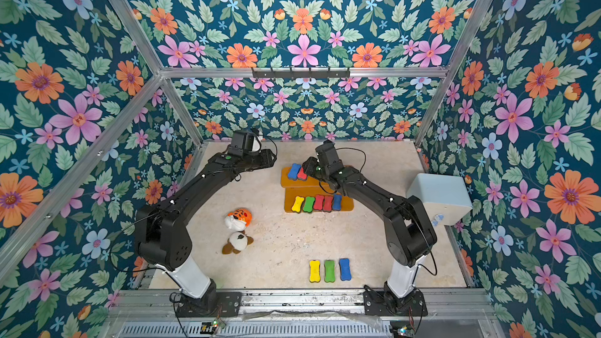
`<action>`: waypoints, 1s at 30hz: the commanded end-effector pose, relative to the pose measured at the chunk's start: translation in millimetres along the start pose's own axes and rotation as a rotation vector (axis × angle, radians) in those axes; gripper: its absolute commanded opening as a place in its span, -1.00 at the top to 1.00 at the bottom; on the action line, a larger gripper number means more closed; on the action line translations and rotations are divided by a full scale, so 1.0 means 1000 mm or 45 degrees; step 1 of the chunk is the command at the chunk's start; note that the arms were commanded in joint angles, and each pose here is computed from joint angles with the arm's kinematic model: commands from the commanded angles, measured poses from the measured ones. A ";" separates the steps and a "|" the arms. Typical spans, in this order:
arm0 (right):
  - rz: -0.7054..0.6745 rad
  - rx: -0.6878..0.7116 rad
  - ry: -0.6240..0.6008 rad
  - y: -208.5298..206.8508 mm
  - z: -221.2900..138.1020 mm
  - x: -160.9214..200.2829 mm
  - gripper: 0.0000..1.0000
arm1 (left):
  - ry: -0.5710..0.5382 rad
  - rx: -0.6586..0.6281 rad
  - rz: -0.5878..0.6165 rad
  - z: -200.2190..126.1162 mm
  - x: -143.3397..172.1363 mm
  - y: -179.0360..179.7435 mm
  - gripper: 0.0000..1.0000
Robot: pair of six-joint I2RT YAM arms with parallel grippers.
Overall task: Remove the whiteboard erasers from the shelf
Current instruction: Pick up the whiteboard eraser from the shelf.
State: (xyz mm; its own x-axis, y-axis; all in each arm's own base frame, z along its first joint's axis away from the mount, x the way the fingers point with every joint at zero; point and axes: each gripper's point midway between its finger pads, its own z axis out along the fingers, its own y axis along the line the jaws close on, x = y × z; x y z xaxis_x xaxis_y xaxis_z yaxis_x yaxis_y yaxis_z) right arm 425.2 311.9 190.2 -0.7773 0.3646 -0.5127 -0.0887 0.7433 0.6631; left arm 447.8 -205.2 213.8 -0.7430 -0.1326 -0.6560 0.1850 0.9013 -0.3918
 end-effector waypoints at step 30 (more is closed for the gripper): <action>0.013 -0.010 0.061 -0.007 -0.002 0.016 0.72 | -0.002 0.038 -0.015 0.000 0.004 -0.003 -0.02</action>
State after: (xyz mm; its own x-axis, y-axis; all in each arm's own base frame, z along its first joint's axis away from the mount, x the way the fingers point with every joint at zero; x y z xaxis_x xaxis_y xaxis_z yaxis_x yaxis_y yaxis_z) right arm 414.7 312.5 180.0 -0.8025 0.3483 -0.4845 -0.0902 0.7319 0.6754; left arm 443.5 -208.4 207.8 -0.7530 -0.1331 -0.6444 0.1934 0.8913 -0.4100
